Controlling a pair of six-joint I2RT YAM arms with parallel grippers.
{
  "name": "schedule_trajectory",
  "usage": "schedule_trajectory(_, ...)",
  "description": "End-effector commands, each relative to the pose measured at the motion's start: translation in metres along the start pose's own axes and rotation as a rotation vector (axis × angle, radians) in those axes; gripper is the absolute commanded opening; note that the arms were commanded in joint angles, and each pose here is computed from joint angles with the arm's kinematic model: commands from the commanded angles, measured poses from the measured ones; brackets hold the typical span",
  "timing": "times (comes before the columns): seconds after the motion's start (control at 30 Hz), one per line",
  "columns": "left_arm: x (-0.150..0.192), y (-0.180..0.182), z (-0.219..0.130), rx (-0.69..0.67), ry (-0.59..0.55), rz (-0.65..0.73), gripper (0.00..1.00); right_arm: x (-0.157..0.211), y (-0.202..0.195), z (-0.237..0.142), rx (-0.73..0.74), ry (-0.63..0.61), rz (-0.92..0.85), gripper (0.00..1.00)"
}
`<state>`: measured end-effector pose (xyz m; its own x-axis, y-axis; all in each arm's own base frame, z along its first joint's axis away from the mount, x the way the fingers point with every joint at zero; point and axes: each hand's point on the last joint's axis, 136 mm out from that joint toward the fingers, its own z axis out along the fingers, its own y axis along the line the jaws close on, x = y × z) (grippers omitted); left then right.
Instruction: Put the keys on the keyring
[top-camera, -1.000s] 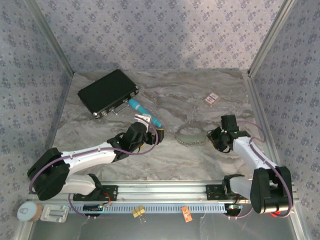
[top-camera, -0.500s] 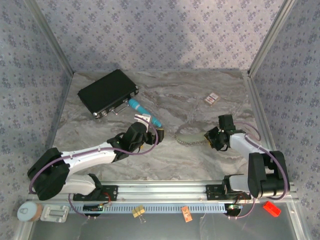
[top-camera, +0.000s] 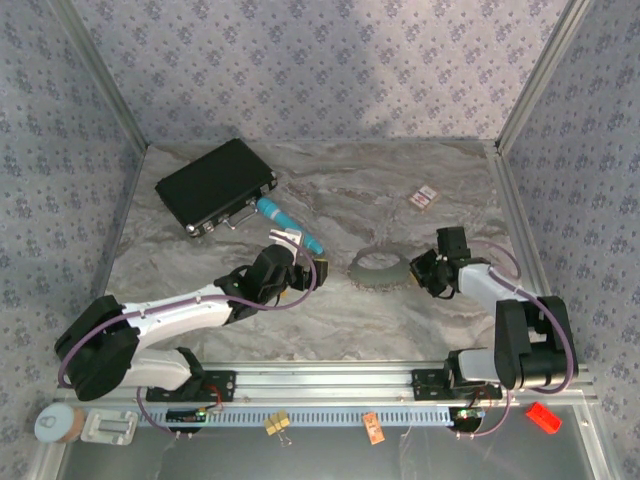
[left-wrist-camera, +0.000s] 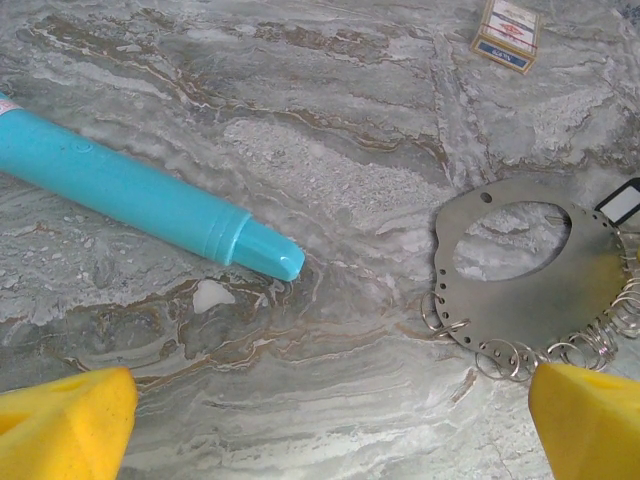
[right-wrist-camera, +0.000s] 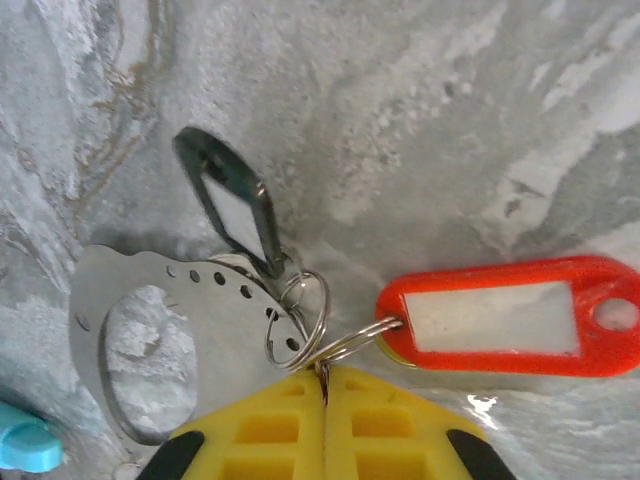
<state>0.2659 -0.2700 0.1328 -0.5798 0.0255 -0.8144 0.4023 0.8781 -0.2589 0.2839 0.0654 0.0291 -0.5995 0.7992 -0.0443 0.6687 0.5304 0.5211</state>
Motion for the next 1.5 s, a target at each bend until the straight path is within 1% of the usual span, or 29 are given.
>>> schedule_trajectory(0.0, -0.018, -0.009, -0.005, 0.016, -0.037, 0.002, 1.00, -0.005, 0.000, -0.003, 0.027, -0.019, -0.066, 0.00)
schedule_trajectory(0.2, -0.018, -0.005, -0.008, 0.001, -0.043, 0.008, 1.00, -0.005, 0.024, -0.016, -0.010, -0.028, -0.258, 0.00)
schedule_trajectory(0.43, -0.020, -0.010, -0.006, 0.026, -0.049, 0.055, 1.00, 0.013, 0.067, -0.036, -0.071, 0.015, -0.559, 0.00)
schedule_trajectory(0.53, -0.027, -0.017, -0.005, 0.048, -0.072, 0.138, 1.00, 0.033, 0.095, -0.048, -0.170, 0.070, -0.691, 0.00)
schedule_trajectory(0.67, -0.039, -0.021, -0.003, 0.057, -0.104, 0.297, 1.00, 0.049, 0.120, -0.064, -0.249, 0.092, -0.865, 0.00)
schedule_trajectory(0.7, -0.041, -0.020, -0.001, 0.082, -0.093, 0.316, 0.99, 0.054, 0.125, -0.067, -0.268, 0.102, -0.906, 0.00)
schedule_trajectory(0.8, -0.050, -0.014, 0.006, 0.177, -0.054, 0.313, 0.96, 0.067, 0.140, -0.077, -0.327, 0.127, -1.027, 0.00)
schedule_trajectory(0.87, -0.051, -0.014, 0.010, 0.248, -0.017, 0.349, 0.94, 0.073, 0.147, -0.082, -0.346, 0.130, -1.103, 0.00)
schedule_trajectory(0.93, -0.038, -0.022, 0.008, 0.375, 0.082, 0.441, 0.94, 0.082, 0.155, -0.086, -0.371, 0.136, -1.175, 0.00)
schedule_trajectory(1.0, -0.030, -0.021, 0.012, 0.410, 0.157, 0.496, 0.94, 0.090, 0.161, -0.089, -0.395, 0.146, -1.231, 0.00)
schedule_trajectory(1.07, -0.022, -0.021, 0.014, 0.460, 0.223, 0.520, 0.94, 0.098, 0.166, -0.092, -0.414, 0.156, -1.284, 0.00)
schedule_trajectory(1.13, -0.017, -0.016, 0.019, 0.472, 0.270, 0.530, 0.89, 0.109, 0.169, -0.094, -0.441, 0.169, -1.339, 0.00)
schedule_trajectory(1.2, -0.015, -0.012, 0.021, 0.493, 0.291, 0.530, 0.85, 0.118, 0.171, -0.095, -0.464, 0.180, -1.374, 0.00)
schedule_trajectory(1.3, -0.007, -0.025, 0.010, 0.638, 0.305, 0.548, 0.78, 0.126, 0.176, -0.098, -0.487, 0.187, -1.409, 0.00)
schedule_trajectory(1.37, 0.000, -0.033, 0.005, 0.719, 0.310, 0.559, 0.70, 0.129, 0.177, -0.098, -0.492, 0.191, -1.422, 0.00)
schedule_trajectory(1.4, 0.003, -0.037, 0.004, 0.751, 0.313, 0.562, 0.63, 0.131, 0.177, -0.097, -0.494, 0.197, -1.426, 0.00)
schedule_trajectory(1.47, 0.006, -0.040, 0.004, 0.791, 0.318, 0.555, 0.53, 0.135, 0.177, -0.096, -0.500, 0.206, -1.433, 0.00)
